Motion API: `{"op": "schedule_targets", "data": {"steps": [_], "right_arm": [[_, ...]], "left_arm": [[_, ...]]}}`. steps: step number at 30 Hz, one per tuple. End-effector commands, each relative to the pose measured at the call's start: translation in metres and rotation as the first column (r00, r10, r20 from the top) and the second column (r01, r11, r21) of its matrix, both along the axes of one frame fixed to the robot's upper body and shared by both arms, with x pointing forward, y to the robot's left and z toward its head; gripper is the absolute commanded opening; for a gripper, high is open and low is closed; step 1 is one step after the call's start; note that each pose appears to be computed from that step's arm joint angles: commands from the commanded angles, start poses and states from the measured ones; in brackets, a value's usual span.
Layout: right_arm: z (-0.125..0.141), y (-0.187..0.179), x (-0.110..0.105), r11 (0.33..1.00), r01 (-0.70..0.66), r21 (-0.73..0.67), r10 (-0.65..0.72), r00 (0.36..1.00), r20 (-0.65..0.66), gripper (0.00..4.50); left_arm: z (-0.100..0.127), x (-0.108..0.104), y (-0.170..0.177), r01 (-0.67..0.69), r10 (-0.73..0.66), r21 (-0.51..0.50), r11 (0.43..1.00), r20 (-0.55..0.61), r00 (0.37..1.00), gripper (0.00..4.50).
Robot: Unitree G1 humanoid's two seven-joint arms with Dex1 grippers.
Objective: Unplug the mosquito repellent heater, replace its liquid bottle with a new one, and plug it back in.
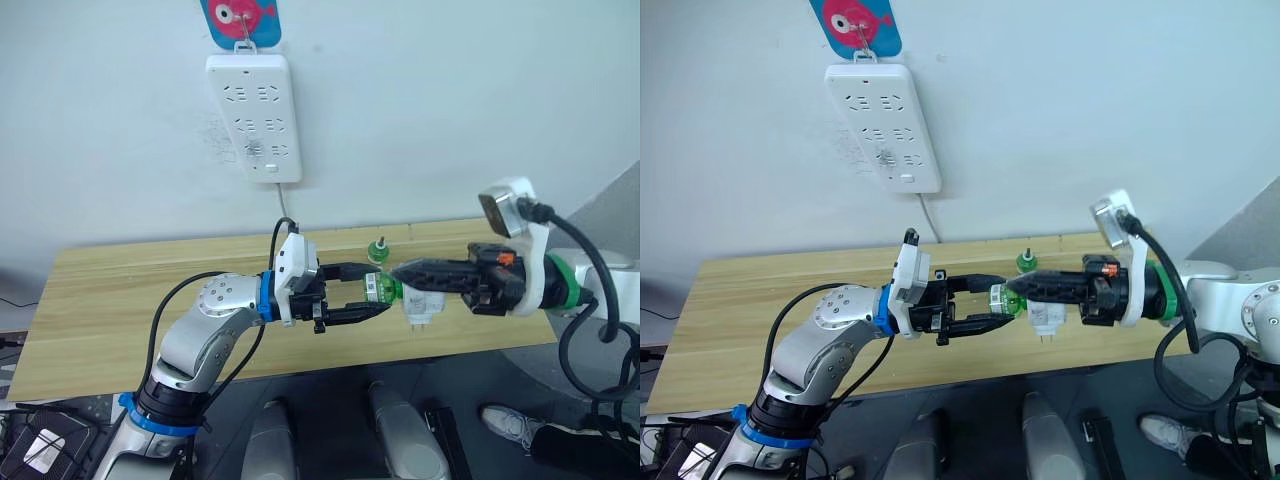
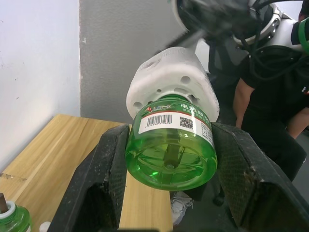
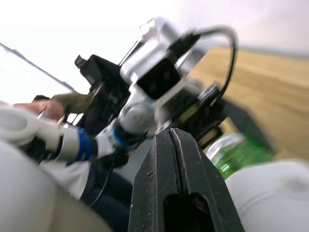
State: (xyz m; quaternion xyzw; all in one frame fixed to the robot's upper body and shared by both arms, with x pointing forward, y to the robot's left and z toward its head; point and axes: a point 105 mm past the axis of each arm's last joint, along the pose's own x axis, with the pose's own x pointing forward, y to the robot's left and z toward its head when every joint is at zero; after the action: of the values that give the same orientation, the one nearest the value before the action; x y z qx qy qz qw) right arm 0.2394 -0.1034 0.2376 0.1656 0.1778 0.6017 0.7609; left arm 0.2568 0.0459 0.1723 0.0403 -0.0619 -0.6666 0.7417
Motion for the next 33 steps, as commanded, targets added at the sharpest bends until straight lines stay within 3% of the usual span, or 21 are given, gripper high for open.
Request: {"op": "schedule_targets", "data": {"steps": [1,11,18,33], "right_arm": [[0.009,-0.025,0.014,0.992,0.120,-0.027,-0.118,0.991,0.067,0.00],[-0.009,-0.048,0.016,0.977,0.187,-0.107,-0.180,0.981,0.068,0.00],[-0.019,-0.046,0.009,0.977,0.152,-0.147,-0.145,0.988,0.061,0.00],[-0.014,-0.016,-0.011,0.995,-0.002,-0.100,0.005,1.000,0.028,0.00]], "left_arm": [[0.009,-0.003,0.000,-0.001,0.002,-0.038,0.999,0.032,0.999,2.34],[0.010,-0.002,0.002,-0.011,0.013,-0.047,0.999,0.027,1.000,2.34],[0.012,0.001,0.003,-0.028,0.030,-0.056,0.998,0.036,0.999,2.34],[0.012,-0.003,-0.003,-0.009,0.012,-0.065,0.998,0.047,0.999,2.34]]}}
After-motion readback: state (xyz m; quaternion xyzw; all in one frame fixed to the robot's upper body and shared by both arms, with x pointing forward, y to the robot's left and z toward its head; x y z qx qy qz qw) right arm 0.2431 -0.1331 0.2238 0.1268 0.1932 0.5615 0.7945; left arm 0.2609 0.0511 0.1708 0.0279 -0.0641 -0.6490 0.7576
